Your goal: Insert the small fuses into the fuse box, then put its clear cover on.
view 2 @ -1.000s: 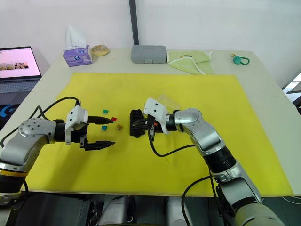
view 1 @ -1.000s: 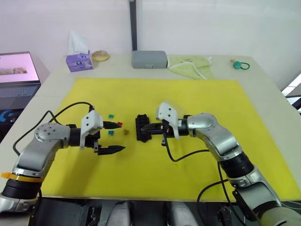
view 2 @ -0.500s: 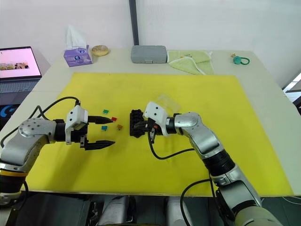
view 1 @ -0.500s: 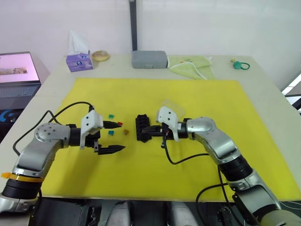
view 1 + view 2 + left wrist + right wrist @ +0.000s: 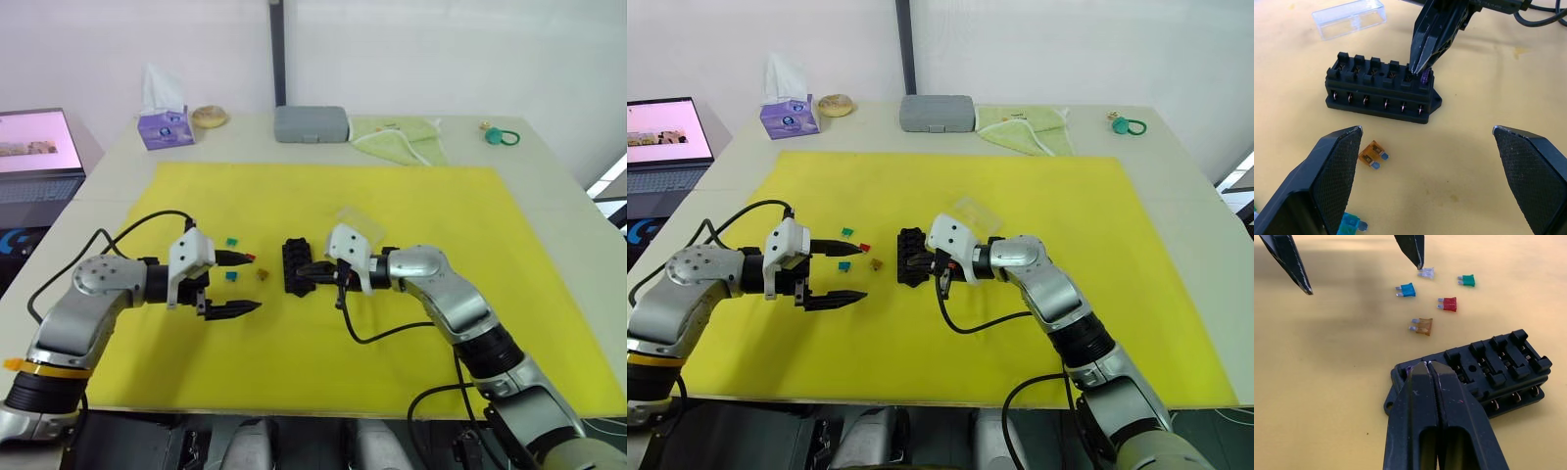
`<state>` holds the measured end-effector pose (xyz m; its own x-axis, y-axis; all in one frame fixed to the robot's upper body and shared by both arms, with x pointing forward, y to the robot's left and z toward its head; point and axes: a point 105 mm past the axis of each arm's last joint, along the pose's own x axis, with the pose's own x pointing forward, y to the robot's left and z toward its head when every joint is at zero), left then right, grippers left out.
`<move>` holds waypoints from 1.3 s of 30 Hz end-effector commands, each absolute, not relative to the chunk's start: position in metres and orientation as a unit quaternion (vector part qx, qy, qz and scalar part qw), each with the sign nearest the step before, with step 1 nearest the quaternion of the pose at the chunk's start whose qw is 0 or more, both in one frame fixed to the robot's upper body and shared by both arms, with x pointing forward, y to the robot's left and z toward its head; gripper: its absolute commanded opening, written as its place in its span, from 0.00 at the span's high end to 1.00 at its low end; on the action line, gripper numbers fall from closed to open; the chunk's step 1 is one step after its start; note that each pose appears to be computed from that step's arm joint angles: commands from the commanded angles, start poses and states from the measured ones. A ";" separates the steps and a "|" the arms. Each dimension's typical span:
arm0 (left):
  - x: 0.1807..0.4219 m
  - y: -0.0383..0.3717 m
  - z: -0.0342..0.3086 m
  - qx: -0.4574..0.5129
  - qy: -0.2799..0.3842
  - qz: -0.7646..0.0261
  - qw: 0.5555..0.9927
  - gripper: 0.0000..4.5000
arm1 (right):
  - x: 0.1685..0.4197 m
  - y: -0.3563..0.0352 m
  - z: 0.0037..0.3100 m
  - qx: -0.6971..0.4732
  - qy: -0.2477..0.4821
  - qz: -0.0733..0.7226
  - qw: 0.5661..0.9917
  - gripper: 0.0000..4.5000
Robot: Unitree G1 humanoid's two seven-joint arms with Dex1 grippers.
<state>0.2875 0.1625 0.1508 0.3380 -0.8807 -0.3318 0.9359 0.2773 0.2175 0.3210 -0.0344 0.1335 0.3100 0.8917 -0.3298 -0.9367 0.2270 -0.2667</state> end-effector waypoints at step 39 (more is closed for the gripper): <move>0.315 0.331 0.143 0.133 0.150 -0.342 0.918 0.00 | 0.299 -0.292 0.167 -0.074 0.130 0.244 0.958 0.01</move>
<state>0.3146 0.3354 0.1284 0.7328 -0.5719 -0.3688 0.6396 0.7639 0.0864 0.2977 -0.3056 0.1496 0.8488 0.4055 -0.3394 -0.4483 0.8922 -0.0553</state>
